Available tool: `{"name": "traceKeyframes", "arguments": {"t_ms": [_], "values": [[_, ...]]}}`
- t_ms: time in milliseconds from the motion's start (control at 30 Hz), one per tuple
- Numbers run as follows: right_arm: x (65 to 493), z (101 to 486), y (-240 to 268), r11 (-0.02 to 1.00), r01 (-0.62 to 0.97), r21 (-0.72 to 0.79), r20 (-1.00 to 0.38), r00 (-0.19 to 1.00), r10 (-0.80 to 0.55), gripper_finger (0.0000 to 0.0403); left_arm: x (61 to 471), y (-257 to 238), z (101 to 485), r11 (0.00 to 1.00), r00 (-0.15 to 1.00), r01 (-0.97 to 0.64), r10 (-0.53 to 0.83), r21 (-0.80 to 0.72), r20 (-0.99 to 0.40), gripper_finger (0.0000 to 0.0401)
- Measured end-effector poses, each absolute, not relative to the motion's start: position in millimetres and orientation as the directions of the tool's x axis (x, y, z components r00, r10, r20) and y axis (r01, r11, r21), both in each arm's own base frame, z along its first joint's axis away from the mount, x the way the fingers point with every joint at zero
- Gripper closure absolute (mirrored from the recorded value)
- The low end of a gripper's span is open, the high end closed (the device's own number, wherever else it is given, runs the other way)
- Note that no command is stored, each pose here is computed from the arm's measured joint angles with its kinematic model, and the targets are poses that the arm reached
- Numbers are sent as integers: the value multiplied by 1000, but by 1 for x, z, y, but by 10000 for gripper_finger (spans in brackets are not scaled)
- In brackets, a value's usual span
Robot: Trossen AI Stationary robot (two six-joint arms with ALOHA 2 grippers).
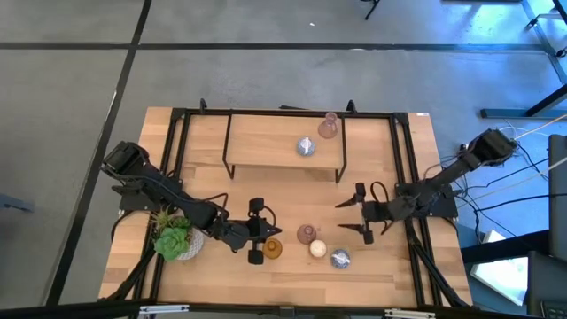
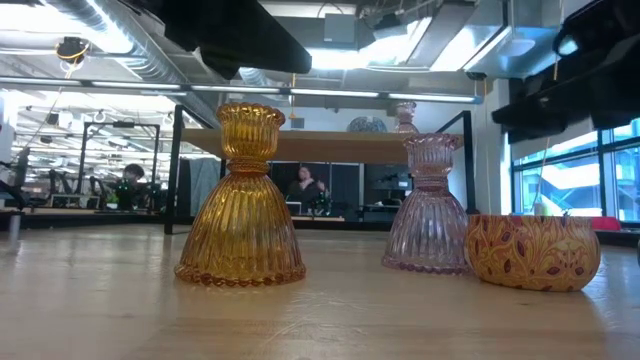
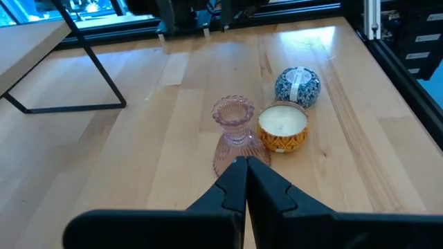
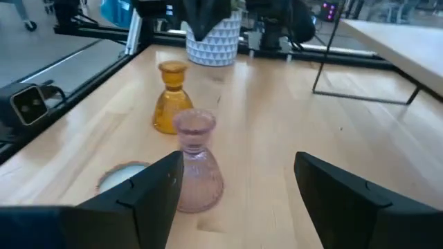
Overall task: Pick & Place candle stick holders
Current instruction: Put the pink glass candle holder on the shelf
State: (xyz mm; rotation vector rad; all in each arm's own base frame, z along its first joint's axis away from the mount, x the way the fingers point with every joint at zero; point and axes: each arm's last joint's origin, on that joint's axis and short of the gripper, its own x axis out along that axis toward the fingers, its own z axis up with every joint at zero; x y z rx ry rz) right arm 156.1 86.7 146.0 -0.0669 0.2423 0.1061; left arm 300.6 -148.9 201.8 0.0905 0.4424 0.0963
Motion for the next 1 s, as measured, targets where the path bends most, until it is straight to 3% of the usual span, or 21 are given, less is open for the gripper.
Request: {"name": "traceKeyframes", "arguments": {"t_ms": [367,700,1000], "values": [[185,128,83,980,-195,24,-277,941,194,123,302,-150,195,991,893,-64,108,114,-436,399],[220,109,95,983,-182,-1,-380,910,168,123,309,-147,186,993,886,-53,95,105,-454,399],[235,112,103,980,-197,19,-363,912,191,123,309,-149,190,994,900,-54,91,99,-427,399]]}}
